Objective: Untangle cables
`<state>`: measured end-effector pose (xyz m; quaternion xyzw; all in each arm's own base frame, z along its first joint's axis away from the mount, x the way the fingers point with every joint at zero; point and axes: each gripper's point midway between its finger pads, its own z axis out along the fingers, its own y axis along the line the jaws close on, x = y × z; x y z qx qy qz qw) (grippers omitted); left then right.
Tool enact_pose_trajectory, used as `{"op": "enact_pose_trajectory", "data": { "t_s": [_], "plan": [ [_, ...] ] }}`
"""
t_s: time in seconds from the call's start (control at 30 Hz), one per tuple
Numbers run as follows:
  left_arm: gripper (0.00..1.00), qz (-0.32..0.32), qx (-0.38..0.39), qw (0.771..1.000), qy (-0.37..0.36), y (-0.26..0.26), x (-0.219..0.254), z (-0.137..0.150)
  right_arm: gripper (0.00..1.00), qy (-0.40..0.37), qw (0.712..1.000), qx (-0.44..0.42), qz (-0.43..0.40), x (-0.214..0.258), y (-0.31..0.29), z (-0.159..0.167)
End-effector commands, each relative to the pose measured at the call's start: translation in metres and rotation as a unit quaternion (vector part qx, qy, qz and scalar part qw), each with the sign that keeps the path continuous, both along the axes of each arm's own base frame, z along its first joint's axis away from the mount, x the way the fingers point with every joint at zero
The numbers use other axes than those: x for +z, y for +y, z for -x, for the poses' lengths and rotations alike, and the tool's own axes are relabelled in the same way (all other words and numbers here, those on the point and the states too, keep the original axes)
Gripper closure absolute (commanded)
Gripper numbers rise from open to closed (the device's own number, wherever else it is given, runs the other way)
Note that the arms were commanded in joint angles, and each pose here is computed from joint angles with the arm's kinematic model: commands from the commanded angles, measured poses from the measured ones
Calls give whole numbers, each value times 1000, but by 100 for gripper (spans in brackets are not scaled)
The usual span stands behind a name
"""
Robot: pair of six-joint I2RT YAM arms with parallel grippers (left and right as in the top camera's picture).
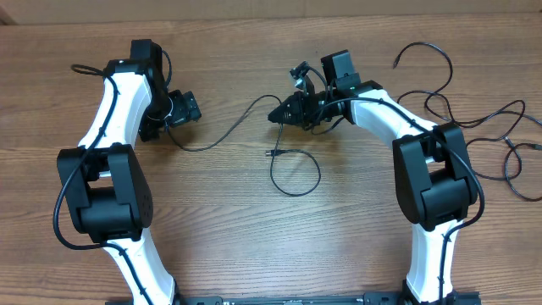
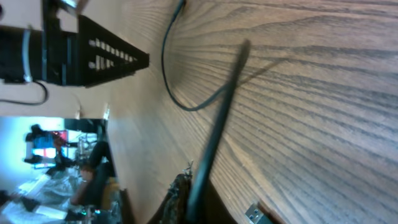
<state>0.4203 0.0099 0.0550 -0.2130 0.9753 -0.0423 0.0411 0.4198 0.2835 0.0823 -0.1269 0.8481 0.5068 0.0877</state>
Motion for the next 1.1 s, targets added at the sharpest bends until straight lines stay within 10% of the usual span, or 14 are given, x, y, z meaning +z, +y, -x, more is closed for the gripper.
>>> {"op": "enact_pose_trajectory", "data": {
  "t_s": [0.0,0.73,1.07],
  "plan": [
    [0,-4,-7,1000,3,-2,-2,2,96,14,999,13,-43,11,-5,3],
    [0,-4,-7,1000,3,-2,-2,2,96,-329,936,-76,-94,291,-134,26],
    [0,-4,-7,1000,3,-2,-2,2,96,-276,933,-232,2,255,-242,-4]
  ]
}}
